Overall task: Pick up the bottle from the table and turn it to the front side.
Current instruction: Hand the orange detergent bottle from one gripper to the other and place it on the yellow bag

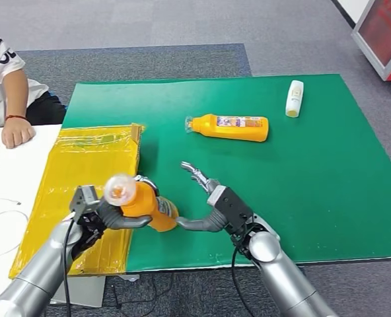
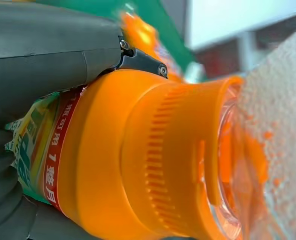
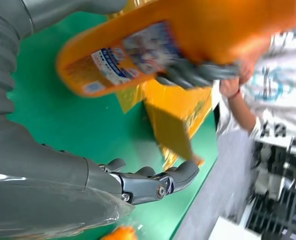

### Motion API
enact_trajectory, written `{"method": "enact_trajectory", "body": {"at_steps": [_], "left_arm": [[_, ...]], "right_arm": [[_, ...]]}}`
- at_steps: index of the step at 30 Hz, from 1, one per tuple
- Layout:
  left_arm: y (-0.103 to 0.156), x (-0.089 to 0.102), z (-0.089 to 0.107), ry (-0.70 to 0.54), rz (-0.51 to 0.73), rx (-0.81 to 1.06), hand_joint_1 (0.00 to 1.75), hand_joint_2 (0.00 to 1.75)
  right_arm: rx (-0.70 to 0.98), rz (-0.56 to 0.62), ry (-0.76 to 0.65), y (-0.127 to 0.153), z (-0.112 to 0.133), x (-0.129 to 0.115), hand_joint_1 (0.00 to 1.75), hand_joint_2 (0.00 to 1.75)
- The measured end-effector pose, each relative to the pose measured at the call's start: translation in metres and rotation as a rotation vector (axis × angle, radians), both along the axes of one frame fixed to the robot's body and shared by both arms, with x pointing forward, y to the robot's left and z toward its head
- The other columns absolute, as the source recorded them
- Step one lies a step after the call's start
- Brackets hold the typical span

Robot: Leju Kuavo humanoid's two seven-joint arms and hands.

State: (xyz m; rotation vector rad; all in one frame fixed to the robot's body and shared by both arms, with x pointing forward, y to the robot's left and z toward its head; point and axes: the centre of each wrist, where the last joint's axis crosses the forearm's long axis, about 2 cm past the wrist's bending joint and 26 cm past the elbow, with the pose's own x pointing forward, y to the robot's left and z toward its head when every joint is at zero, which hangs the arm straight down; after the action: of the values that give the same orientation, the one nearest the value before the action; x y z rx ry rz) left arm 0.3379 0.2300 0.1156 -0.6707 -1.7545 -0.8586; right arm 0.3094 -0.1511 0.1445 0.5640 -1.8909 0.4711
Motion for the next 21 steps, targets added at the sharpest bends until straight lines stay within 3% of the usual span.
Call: {"method": "enact_trajectory", "body": {"at_steps": [4,10,17,21], "left_arm": [[-0.007,0.015,0.021,-0.115,0.112,0.293,1.75,1.75],[-0.036,0.032,0.054,-0.276,0.183,0.614,1.75,1.75],[-0.070,0.038,0.078,-0.393,0.217,0.772,1.75,1.75],[-0.086,0.042,0.094,-0.423,0.177,0.806,1.75,1.75]], "right_arm": [[0.016,-0.068,0.033,-0.012,-0.005,0.001,0.00,1.75],[0.025,-0.140,0.060,-0.027,-0.009,0.003,0.00,1.75],[0.015,-0.179,0.073,-0.034,-0.013,0.003,0.00,1.75],[0.013,-0.192,0.081,-0.035,-0.015,0.004,0.00,1.75]]}}
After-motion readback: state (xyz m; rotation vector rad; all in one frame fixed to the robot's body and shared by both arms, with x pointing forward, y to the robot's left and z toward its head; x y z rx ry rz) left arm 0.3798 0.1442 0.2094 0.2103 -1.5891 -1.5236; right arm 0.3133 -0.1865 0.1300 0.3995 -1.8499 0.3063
